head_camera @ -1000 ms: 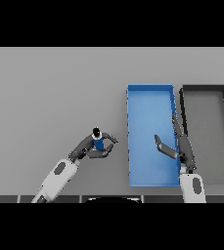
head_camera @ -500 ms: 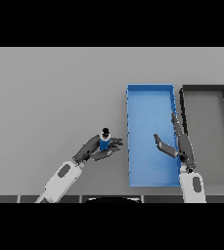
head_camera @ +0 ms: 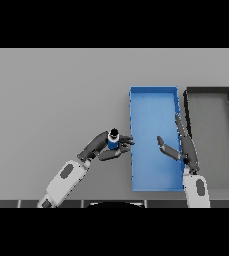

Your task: Pick up the blue pipe and place it into the blue bin.

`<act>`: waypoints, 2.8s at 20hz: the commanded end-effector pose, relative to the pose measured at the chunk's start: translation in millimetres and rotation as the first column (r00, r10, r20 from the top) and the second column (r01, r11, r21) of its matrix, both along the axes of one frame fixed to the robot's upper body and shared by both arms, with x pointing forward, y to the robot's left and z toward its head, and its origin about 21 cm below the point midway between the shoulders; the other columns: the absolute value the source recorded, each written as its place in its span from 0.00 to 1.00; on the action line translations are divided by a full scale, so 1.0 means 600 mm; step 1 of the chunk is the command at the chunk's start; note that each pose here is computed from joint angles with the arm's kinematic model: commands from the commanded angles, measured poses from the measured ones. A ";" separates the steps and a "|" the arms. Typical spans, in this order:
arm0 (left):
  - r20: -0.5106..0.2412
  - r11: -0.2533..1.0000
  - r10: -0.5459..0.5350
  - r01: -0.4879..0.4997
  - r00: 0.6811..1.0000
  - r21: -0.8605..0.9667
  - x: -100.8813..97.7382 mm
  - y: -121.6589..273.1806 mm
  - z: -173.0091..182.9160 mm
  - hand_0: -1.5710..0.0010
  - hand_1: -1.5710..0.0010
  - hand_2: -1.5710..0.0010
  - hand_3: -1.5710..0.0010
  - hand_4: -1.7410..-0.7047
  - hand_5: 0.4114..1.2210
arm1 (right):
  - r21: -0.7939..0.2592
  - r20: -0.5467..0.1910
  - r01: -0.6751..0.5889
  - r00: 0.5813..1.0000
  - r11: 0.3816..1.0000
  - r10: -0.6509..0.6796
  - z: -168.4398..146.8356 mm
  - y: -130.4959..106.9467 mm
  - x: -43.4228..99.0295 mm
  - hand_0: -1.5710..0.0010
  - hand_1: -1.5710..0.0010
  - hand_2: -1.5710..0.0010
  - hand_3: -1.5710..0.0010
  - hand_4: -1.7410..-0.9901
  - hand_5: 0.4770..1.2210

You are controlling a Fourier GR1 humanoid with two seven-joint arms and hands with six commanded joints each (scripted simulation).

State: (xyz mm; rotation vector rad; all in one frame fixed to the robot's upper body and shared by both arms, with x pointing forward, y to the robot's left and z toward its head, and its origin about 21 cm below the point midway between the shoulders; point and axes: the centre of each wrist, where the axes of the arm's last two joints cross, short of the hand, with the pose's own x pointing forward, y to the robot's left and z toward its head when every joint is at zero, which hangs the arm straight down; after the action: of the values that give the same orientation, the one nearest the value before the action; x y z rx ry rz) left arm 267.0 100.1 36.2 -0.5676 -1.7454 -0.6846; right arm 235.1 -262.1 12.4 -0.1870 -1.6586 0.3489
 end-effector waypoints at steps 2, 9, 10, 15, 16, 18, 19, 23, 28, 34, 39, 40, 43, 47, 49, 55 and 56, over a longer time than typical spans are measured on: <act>0.006 1.000 -0.016 0.016 1.000 0.006 0.001 -0.012 0.015 0.01 0.00 0.00 0.00 0.26 1.00 | -0.005 0.014 -0.002 1.000 1.000 0.002 -0.002 -0.006 -0.006 1.00 1.00 1.00 1.00 0.77 0.22; -0.002 0.999 -0.021 0.021 1.000 0.037 0.000 -0.014 0.019 0.00 0.00 0.00 0.00 0.27 1.00 | 0.014 0.015 0.041 0.999 0.999 -0.042 -0.008 -0.001 -0.014 1.00 1.00 1.00 1.00 0.80 0.22; -0.001 0.999 -0.020 0.020 1.000 0.043 -0.001 -0.012 0.018 0.00 0.00 0.00 0.00 0.27 1.00 | 0.015 0.015 0.043 0.999 0.999 -0.043 -0.009 -0.001 -0.016 1.00 1.00 1.00 1.00 0.77 0.22; 0.005 0.999 -0.037 0.037 0.999 0.040 -0.002 -0.020 0.019 0.00 0.00 0.00 0.00 0.26 1.00 | 0.095 0.086 -0.028 0.996 0.995 0.020 0.005 -0.010 -0.014 1.00 1.00 0.97 1.00 0.73 0.23; 0.004 0.998 -0.035 0.034 0.999 0.043 -0.001 -0.014 0.017 0.00 0.00 0.00 0.00 0.26 1.00 | 0.177 0.114 -0.099 0.990 0.979 0.080 0.016 -0.007 -0.015 1.00 0.99 0.96 1.00 0.72 0.22; 0.001 0.998 -0.044 0.044 0.999 0.033 -0.003 -0.012 0.015 0.00 0.00 0.00 0.00 0.26 1.00 | 0.244 0.094 -0.226 0.973 0.943 0.209 0.050 -0.015 -0.008 1.00 0.98 0.93 1.00 0.71 0.18; -0.001 0.999 -0.042 0.042 0.999 0.033 0.000 -0.013 0.019 0.00 0.00 0.00 0.00 0.26 1.00 | 0.251 0.100 -0.296 0.955 0.922 0.279 0.073 -0.012 -0.004 1.00 0.98 0.92 1.00 0.70 0.17; -0.001 0.998 -0.047 0.047 0.999 0.040 0.000 -0.020 0.024 0.00 0.00 0.00 0.00 0.26 1.00 | 0.221 0.091 -0.506 0.862 0.834 0.499 0.158 0.012 0.028 1.00 0.99 0.93 1.00 0.66 0.12; 0.013 0.998 -0.039 0.038 0.999 0.055 0.003 -0.012 0.022 0.00 0.00 0.00 0.00 0.26 1.00 | 0.080 0.094 -0.654 0.756 0.752 0.648 0.229 0.058 0.043 1.00 1.00 0.96 1.00 0.60 0.11; 0.028 0.998 -0.054 0.053 0.998 0.046 0.010 -0.016 0.025 0.00 0.00 0.00 0.00 0.27 1.00 | 0.045 0.070 -0.776 0.631 0.629 0.773 0.252 0.117 0.060 1.00 1.00 0.97 1.00 0.61 0.10; -0.018 0.996 -0.079 0.079 0.997 0.030 0.011 -0.014 0.023 0.00 0.00 0.00 0.00 0.26 1.00 | -0.030 0.064 -0.823 0.565 0.568 0.823 0.278 0.166 0.077 0.99 0.99 0.96 1.00 0.69 0.08; -0.019 0.996 -0.070 0.071 0.997 0.044 0.015 -0.012 0.021 0.00 0.00 0.00 0.00 0.26 1.00 | -0.042 0.056 -0.828 0.557 0.560 0.828 0.287 0.175 0.084 0.99 0.99 0.95 1.00 0.71 0.08; -0.016 0.996 -0.057 0.058 0.998 0.072 0.013 -0.016 0.019 0.00 0.00 0.00 0.00 0.26 1.00 | -0.059 0.023 -0.839 0.540 0.540 0.841 0.285 0.196 0.100 0.98 0.97 0.94 1.00 0.74 0.05; -0.016 0.996 -0.060 0.061 0.998 0.069 0.016 -0.006 0.018 0.00 0.00 0.00 0.00 0.22 1.00 | -0.075 0.001 -0.866 0.497 0.495 0.868 0.292 0.224 0.112 0.79 0.77 0.76 0.85 0.62 0.01; -0.039 0.992 -0.055 0.059 0.998 0.111 0.005 -0.013 0.021 0.00 0.00 0.00 0.00 0.14 1.00 | -0.071 0.015 -0.875 0.479 0.479 0.877 0.289 0.231 0.111 0.55 0.55 0.53 0.62 0.45 0.03; -0.052 0.997 -0.068 0.069 0.996 0.023 0.012 -0.013 0.018 0.00 0.00 0.00 0.04 0.04 1.00 | -0.003 0.020 -0.890 0.457 0.457 0.889 0.275 0.246 0.107 0.14 0.14 0.14 0.24 0.15 0.51; -0.053 0.997 -0.070 0.072 0.996 0.025 0.011 -0.011 0.015 0.00 0.00 0.00 0.05 0.03 1.00 | -0.007 0.020 -0.889 0.459 0.459 0.888 0.272 0.250 0.105 0.12 0.12 0.11 0.20 0.12 0.61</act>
State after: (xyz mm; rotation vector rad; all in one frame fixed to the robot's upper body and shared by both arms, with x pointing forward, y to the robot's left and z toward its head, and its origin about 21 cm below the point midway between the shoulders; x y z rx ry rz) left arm 273.4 94.0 45.1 -0.6254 -1.6694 -0.7367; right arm 298.2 -111.8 175.7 0.7630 -1.6519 1.1526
